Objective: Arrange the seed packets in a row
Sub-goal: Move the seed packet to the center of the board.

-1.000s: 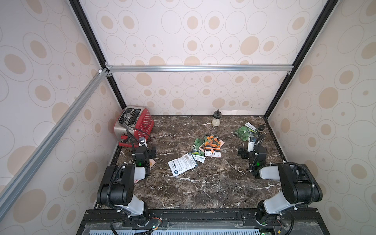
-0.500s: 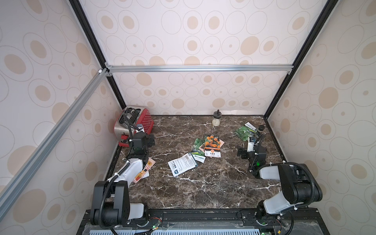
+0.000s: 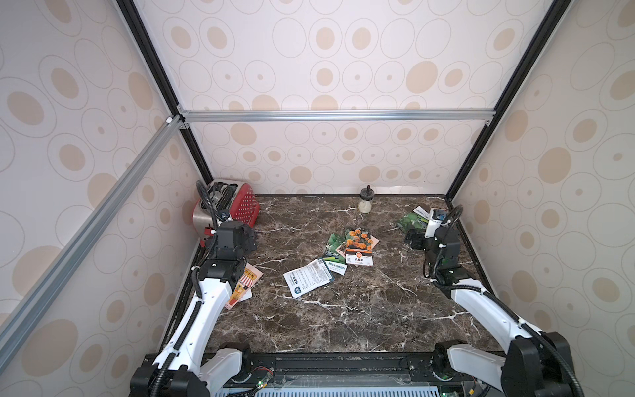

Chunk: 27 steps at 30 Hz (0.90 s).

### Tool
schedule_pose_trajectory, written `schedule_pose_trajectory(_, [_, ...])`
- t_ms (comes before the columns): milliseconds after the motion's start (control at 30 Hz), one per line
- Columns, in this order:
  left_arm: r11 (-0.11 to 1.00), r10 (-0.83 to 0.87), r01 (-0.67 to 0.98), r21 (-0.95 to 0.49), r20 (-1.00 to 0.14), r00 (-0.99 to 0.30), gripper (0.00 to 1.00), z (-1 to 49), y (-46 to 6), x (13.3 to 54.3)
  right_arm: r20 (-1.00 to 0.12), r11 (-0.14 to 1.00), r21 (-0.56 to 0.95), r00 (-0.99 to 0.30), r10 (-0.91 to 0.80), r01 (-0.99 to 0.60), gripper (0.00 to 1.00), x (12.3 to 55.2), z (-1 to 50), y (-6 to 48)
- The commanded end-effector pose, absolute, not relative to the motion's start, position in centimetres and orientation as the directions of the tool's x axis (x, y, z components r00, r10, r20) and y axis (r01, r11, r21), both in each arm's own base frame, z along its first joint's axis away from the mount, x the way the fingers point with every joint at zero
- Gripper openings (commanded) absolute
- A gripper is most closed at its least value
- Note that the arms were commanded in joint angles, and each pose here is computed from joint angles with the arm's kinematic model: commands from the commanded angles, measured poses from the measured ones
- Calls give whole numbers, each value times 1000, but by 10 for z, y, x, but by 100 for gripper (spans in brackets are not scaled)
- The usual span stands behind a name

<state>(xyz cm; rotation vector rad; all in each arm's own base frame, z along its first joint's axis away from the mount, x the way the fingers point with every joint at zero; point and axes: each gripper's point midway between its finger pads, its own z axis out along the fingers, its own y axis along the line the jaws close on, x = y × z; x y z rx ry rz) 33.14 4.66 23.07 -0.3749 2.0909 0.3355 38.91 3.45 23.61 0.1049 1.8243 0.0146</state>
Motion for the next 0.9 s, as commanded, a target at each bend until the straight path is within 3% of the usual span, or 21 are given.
schedule_pose_trajectory(0, [915,-162,-390,105,-790,-591,99,209,33,305,-885,990,112,-461,60,-86,99,369,198,92])
schedule_pose_trajectory(167, [892,-272,-446,79,-694,-667,99,163,19,277,-867,916,234,-496,45,-326,99,354,194,182])
schedule_pose_trajectory(333, [855,-358,-516,60,-650,-670,99,122,24,257,-853,860,244,-520,-29,-448,99,345,186,226])
schedule_pose_trajectory(567, [813,-441,-581,16,-634,-635,99,92,22,264,-832,805,291,-552,-54,-517,99,336,176,244])
schedule_pose_trajectory(867, [819,-422,-574,31,-645,-637,99,74,20,285,-822,799,306,-567,-51,-517,99,323,169,238])
